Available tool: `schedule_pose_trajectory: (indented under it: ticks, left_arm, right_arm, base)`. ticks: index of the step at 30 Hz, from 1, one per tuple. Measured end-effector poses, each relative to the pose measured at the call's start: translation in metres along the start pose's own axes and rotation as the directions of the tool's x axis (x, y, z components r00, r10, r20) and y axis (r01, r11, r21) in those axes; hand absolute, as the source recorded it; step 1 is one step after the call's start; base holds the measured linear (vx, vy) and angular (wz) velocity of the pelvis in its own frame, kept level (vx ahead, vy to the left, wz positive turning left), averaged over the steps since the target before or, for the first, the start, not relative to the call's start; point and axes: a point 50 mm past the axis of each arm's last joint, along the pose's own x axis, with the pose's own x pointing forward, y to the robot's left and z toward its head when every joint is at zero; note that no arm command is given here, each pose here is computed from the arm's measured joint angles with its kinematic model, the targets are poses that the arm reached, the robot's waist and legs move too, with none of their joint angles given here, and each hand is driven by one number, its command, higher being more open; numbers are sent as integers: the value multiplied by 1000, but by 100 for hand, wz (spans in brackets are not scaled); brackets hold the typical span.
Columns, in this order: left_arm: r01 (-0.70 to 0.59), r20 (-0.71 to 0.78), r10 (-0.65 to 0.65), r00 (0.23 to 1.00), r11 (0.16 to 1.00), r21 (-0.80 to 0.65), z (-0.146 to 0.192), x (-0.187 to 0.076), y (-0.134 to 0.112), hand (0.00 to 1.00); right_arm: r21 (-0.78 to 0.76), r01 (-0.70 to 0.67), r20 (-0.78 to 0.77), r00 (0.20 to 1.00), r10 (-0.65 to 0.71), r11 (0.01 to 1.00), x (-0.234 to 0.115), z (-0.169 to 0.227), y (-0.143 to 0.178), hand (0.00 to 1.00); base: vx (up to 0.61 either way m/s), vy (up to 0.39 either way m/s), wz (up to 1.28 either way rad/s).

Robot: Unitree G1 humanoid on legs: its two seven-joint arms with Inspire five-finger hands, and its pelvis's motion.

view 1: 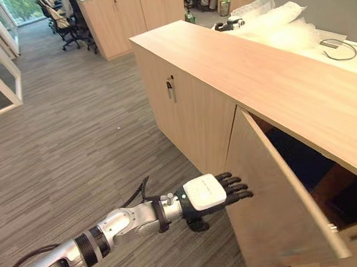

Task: Walk over to the cabinet, pick up the folder, carry it to the office cabinet, place the folder inside the office cabinet, then close the office cabinet door

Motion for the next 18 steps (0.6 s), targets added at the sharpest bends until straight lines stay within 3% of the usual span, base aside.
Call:
schedule_pose_trajectory:
  ticks: [5,7,11,14,18]
  left_arm:
    - [-18,-51,16,999,999,-45,-4,8,-8,100]
    - [15,-132,-34,991,989,-149,-2,12,-36,100]
    - [83,-211,-138,968,964,-251,1,-1,-70,100]
    - [112,-301,-220,928,934,-338,5,-15,-92,100]
    - [8,-415,-198,888,909,-417,2,-8,-98,100]
  right_arm:
    - [90,-28,-8,1000,29,996,-3,-4,15,100]
    - [132,6,-34,999,-2,991,-3,-11,7,100]
    - [284,81,-139,989,-43,955,-5,-34,-4,100]
    - [396,239,-274,952,-135,887,-8,-58,-35,100]
    - [458,299,-287,941,-180,837,-8,-55,-45,100]
  base:
    - [-20,-118,-4]
    - [42,-87,-51]
    - [84,-106,-112]
    - [144,-61,-164]
    - [58,130,-141]
